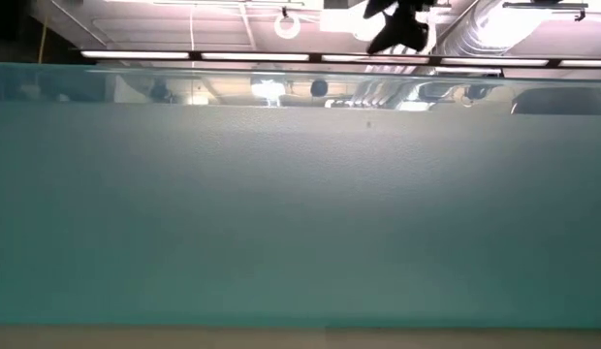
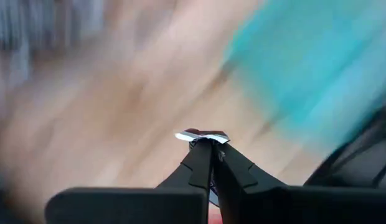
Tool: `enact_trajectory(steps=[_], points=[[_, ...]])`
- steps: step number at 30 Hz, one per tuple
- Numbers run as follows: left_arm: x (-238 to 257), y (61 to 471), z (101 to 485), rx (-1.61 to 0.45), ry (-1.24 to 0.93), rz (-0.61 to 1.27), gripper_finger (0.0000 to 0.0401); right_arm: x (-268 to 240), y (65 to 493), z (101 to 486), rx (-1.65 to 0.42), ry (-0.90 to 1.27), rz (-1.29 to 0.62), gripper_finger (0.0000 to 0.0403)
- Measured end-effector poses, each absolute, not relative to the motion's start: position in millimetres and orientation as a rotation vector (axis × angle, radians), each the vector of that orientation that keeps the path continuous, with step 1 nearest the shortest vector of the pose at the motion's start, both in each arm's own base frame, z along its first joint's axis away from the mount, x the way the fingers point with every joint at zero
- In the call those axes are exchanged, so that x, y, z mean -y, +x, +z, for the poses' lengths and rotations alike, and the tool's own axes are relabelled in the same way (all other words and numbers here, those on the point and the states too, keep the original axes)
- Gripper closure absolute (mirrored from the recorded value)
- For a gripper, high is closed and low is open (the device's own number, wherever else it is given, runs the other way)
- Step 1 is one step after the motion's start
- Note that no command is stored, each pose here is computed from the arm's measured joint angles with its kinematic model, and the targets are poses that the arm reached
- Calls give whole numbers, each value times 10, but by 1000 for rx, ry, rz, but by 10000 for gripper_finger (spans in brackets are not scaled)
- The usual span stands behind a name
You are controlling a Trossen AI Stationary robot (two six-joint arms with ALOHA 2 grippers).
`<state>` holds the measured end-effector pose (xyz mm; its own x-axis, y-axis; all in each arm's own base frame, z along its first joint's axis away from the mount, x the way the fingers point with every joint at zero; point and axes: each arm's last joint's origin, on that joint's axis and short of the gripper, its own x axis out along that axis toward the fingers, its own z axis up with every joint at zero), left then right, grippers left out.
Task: Sort candy
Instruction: Put the brown chocolate bar into the transparent bin
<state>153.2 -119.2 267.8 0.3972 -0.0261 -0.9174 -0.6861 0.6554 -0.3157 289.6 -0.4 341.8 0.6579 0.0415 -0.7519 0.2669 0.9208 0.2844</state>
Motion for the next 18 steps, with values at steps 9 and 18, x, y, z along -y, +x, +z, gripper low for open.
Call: enact_trajectory(steps=[9,18], points=[[515,1459,3154,-491,-565,731,401,-21,2967,3493,-759,454,-39,153],[-326,1785,2742,-846,-492,827,401,-14,2968,3493,-754,476,-73,153]])
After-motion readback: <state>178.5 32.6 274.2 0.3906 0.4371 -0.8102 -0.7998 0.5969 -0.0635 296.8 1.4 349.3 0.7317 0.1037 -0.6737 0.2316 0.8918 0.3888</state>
